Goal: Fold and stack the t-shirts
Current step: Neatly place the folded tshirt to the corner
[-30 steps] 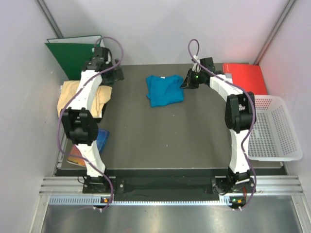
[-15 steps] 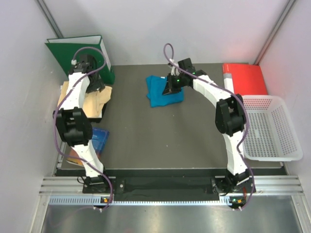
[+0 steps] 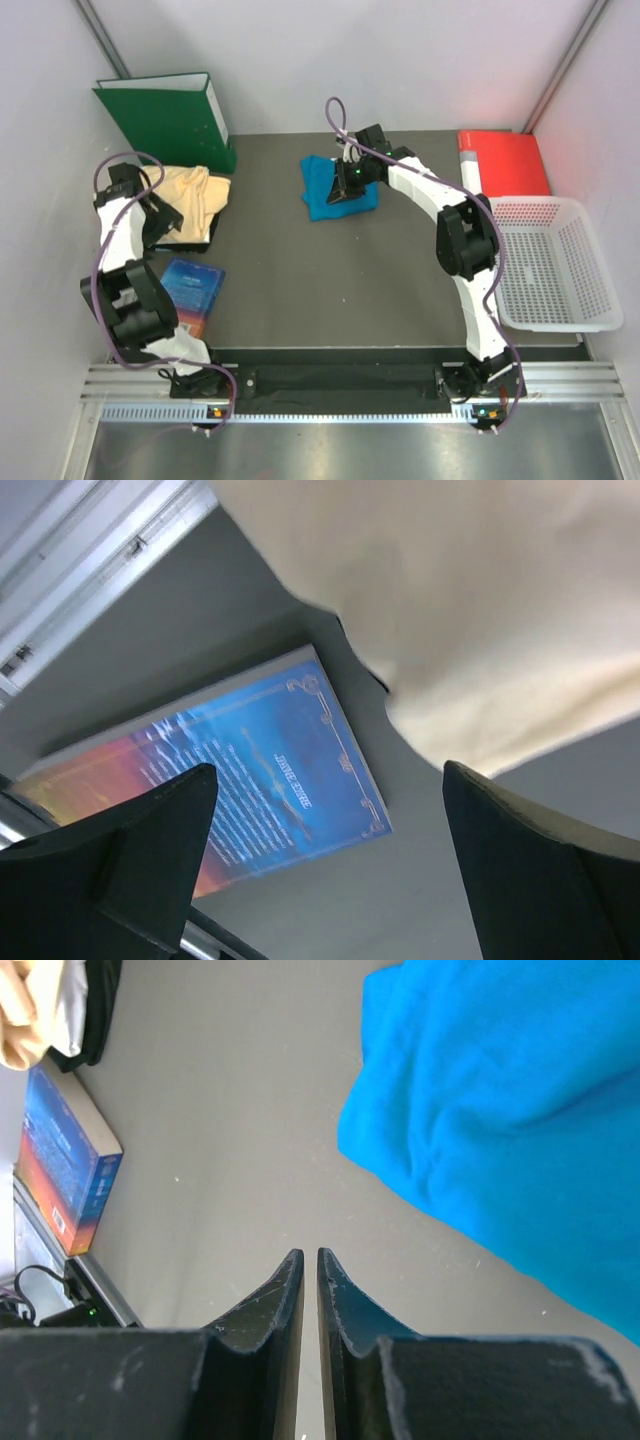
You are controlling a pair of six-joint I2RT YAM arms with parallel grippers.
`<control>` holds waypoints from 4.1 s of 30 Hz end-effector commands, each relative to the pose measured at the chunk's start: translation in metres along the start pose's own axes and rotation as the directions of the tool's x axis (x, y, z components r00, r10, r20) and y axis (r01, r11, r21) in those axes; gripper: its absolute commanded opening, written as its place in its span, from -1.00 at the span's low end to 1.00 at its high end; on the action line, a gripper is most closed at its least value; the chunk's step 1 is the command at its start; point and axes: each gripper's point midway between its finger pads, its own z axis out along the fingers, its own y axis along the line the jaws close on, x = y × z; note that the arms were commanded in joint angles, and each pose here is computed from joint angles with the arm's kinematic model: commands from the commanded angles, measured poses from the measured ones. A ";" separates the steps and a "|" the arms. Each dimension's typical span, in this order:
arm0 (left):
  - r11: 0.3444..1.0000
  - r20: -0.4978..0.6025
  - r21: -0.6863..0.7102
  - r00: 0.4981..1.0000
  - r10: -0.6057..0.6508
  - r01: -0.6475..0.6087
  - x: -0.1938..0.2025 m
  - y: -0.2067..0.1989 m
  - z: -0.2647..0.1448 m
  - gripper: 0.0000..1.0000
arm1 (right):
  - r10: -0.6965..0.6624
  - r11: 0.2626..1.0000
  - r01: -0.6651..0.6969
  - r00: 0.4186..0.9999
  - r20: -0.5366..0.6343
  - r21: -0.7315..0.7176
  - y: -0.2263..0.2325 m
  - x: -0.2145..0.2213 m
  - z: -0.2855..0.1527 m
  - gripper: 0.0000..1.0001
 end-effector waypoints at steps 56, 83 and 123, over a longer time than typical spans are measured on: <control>0.822 -0.317 0.407 0.906 -0.282 0.398 0.034 -0.119 0.149 -1.00 | 0.060 0.998 -0.060 0.998 0.030 0.001 -0.011 -0.022 -0.008 0.01; 0.861 -0.633 0.458 0.761 0.141 0.221 0.185 -0.147 0.059 -1.00 | 0.086 0.996 -0.086 0.996 0.032 0.005 -0.023 -0.023 -0.007 0.04; 0.824 -0.167 0.467 0.883 0.438 -0.320 0.109 -0.133 -0.039 0.98 | 0.299 0.919 -0.360 0.901 0.314 0.160 -0.153 -0.053 -0.073 0.41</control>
